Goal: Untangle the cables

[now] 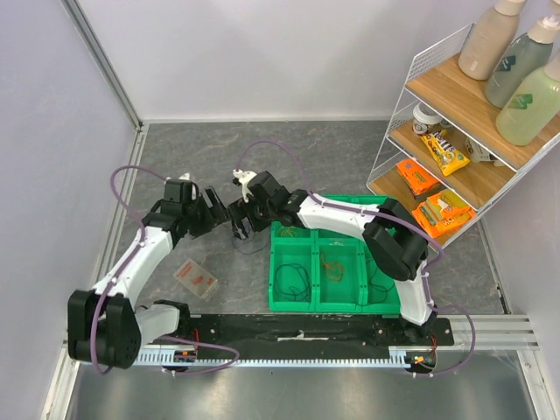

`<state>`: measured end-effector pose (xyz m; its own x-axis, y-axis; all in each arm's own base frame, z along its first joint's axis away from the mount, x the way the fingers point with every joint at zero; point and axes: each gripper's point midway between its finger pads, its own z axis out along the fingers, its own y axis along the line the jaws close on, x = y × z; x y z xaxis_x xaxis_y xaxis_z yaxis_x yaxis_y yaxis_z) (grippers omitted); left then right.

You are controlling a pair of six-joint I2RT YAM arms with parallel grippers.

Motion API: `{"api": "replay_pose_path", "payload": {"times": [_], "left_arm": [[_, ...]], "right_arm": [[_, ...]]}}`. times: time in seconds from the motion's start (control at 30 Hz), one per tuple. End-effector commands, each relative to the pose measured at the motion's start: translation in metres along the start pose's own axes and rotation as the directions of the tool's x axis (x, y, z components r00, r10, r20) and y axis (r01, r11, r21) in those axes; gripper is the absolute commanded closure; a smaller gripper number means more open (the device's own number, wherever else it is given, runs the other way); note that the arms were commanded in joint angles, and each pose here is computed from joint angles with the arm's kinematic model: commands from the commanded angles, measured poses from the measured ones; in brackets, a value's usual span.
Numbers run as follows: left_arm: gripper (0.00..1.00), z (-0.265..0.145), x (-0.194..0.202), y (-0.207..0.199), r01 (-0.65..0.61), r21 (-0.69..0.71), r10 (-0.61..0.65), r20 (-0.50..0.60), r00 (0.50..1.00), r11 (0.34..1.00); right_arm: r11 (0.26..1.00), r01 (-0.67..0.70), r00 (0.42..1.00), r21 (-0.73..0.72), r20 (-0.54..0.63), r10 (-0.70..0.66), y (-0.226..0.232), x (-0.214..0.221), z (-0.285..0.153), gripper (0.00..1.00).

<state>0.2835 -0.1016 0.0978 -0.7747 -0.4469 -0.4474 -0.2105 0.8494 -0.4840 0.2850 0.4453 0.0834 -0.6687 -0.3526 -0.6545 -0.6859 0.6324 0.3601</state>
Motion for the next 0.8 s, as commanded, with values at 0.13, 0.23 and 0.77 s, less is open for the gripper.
{"api": "replay_pose_path", "payload": {"times": [0.13,0.23,0.77], "left_arm": [[0.07,-0.055,-0.041,-0.007,-0.016,-0.024,0.021,0.231,0.973,1.000],[0.09,-0.073,-0.049,-0.003,-0.009,-0.048,0.023,0.305,0.952,0.999],[0.20,-0.122,-0.056,0.004,-0.001,-0.013,0.007,0.508,0.861,1.000]], "right_arm": [[0.943,-0.104,0.993,0.315,0.086,0.081,-0.019,-0.006,0.022,0.02],[0.909,-0.106,0.994,0.403,0.071,0.084,-0.023,0.002,0.037,0.06],[0.858,0.057,0.985,0.510,0.113,-0.133,-0.007,-0.038,-0.018,1.00]]}}
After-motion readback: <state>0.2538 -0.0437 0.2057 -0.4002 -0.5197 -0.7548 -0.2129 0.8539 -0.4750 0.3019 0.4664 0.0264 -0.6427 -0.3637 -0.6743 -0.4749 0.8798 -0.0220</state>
